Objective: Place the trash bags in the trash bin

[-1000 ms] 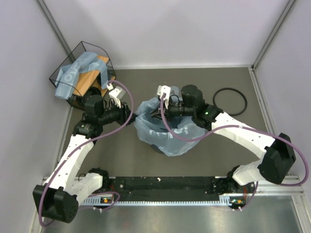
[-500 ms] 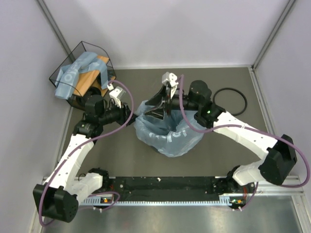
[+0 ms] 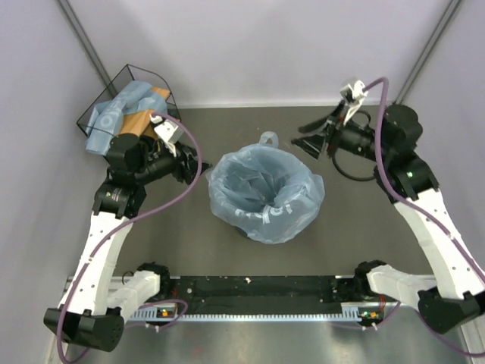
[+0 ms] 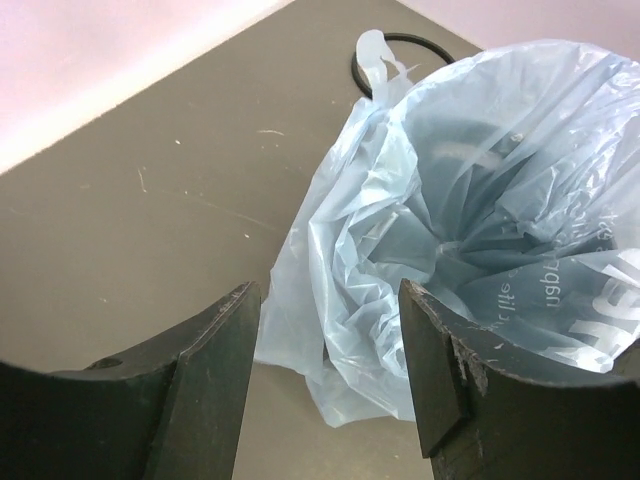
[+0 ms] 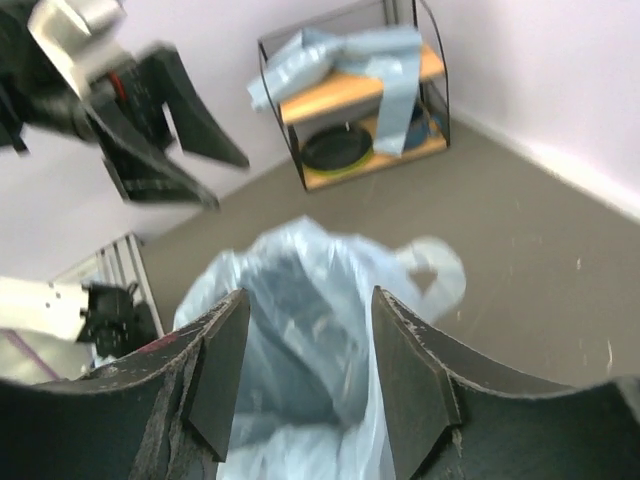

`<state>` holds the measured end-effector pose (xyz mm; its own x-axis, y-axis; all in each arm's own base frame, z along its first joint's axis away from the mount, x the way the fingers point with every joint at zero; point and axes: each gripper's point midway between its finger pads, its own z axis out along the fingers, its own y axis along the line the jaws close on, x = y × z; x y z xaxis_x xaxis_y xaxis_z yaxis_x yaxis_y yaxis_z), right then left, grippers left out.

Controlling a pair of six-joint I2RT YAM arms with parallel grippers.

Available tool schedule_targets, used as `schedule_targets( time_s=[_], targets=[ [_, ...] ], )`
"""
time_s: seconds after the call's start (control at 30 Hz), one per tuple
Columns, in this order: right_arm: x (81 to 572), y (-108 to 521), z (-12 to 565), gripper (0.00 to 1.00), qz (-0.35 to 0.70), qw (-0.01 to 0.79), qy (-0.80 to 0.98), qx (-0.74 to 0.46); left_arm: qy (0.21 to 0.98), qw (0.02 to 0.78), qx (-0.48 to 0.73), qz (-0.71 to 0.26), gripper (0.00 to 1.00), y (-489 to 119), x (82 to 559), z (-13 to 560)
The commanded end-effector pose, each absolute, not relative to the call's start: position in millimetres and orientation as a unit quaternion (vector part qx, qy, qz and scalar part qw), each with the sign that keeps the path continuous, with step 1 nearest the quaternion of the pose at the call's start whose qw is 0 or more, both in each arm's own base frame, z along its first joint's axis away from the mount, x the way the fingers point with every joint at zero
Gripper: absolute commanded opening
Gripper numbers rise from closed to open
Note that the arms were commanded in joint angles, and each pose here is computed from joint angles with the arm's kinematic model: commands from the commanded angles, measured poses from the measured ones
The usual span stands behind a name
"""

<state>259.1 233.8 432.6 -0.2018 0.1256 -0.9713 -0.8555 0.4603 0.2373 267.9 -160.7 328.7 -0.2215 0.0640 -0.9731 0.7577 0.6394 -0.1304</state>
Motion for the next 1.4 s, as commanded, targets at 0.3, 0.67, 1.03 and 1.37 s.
schedule_targets(
  time_s=[0.3, 0.67, 1.03, 1.37],
  targets=[
    [242.3, 223.9, 285.8, 0.36, 0.39, 0.429, 0.754, -0.31, 0.691, 0.52, 0.375, -0.334, 0.58, -194.3, 252.9, 322.4],
    [253.0, 254.7, 288.9, 0.37, 0.392, 0.437, 0.742, -0.323, 0.671, 0.481, 0.461, -0.326, 0.49, -239.6, 240.6, 328.1],
    [244.1, 232.6, 324.7, 0.48, 0.366, 0.482, 0.727, -0.323, 0.685, 0.518, 0.454, -0.24, 0.42, -234.3, 294.1, 351.9],
    [264.1, 246.9, 269.5, 0.52, 0.312, 0.414, 0.789, -0.33, 0.732, 0.451, 0.477, -0.183, 0.46, -222.6, 309.5, 271.2]
  ],
)
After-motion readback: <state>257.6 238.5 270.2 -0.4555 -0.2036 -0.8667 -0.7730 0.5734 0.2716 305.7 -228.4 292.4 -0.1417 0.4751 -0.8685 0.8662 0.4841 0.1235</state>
